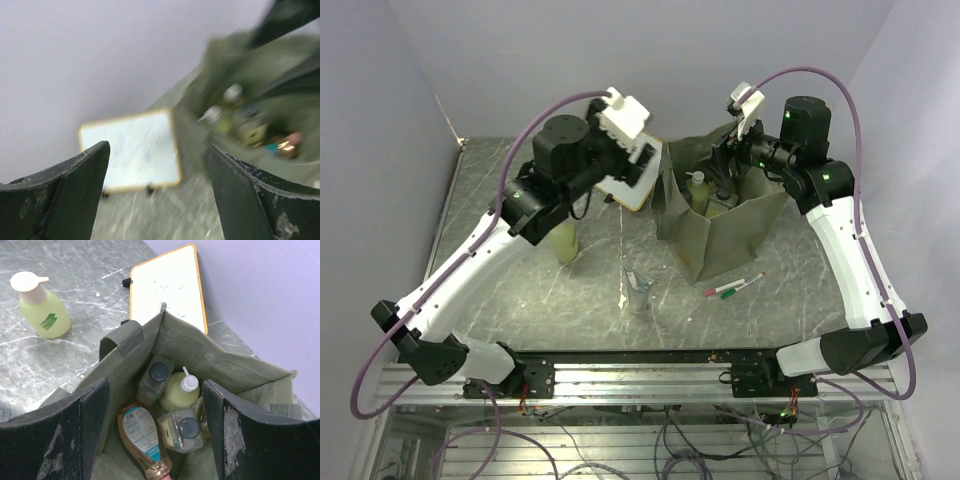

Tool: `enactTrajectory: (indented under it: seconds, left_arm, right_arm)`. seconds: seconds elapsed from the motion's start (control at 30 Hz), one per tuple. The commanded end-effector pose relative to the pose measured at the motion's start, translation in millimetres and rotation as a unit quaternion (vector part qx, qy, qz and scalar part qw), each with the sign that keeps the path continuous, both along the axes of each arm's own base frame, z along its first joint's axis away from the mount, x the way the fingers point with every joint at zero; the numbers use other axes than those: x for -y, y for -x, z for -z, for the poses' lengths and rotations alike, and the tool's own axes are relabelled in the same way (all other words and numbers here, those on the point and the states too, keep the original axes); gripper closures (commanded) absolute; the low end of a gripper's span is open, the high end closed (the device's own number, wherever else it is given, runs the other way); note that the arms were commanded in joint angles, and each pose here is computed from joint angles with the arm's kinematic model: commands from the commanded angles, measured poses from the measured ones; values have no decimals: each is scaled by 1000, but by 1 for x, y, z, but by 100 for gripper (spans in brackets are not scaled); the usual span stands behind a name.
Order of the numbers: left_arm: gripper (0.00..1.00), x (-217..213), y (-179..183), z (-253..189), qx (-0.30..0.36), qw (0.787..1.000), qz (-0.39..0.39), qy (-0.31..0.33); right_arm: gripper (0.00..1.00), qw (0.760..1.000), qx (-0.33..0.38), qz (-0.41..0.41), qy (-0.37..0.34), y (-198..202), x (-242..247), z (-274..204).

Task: Place the personal care products into the canvas bag
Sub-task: Pick up the care product from the center of the board.

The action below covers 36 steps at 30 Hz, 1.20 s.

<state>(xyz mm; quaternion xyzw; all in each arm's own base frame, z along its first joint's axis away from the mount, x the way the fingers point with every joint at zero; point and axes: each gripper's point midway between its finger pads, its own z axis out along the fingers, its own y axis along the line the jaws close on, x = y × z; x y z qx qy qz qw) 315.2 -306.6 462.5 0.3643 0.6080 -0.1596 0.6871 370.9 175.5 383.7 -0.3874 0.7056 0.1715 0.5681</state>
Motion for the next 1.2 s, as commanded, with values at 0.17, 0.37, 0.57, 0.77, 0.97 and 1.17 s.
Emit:
enactTrajectory:
  seconds: [0.17,0.37,0.57,0.77,0.97,1.17]
  left_arm:
    - [4,-147,-43,154,-216,945,-235,-73]
    - [2,-173,-40,209,-321,903,-267,-99]
    - [1,-202,-40,250,-387,867,-295,-105]
    - [3,-200,-37,277,-430,852,-273,-117]
    - [17,-198,-36,292,-459,842,-259,-116]
    - [35,-194,-34,299,-471,838,-249,-116]
  right_arm:
    - [24,1000,12,10,-5,-1,-9,-6]
    - [23,1000,0,9,5,-3,-12,8]
    - [22,1000,-11,9,11,-2,-11,18]
    - [22,1000,-13,10,19,-3,-9,22]
    - [22,999,-17,13,23,-2,-7,28]
    - [22,999,-18,16,29,1,-5,33]
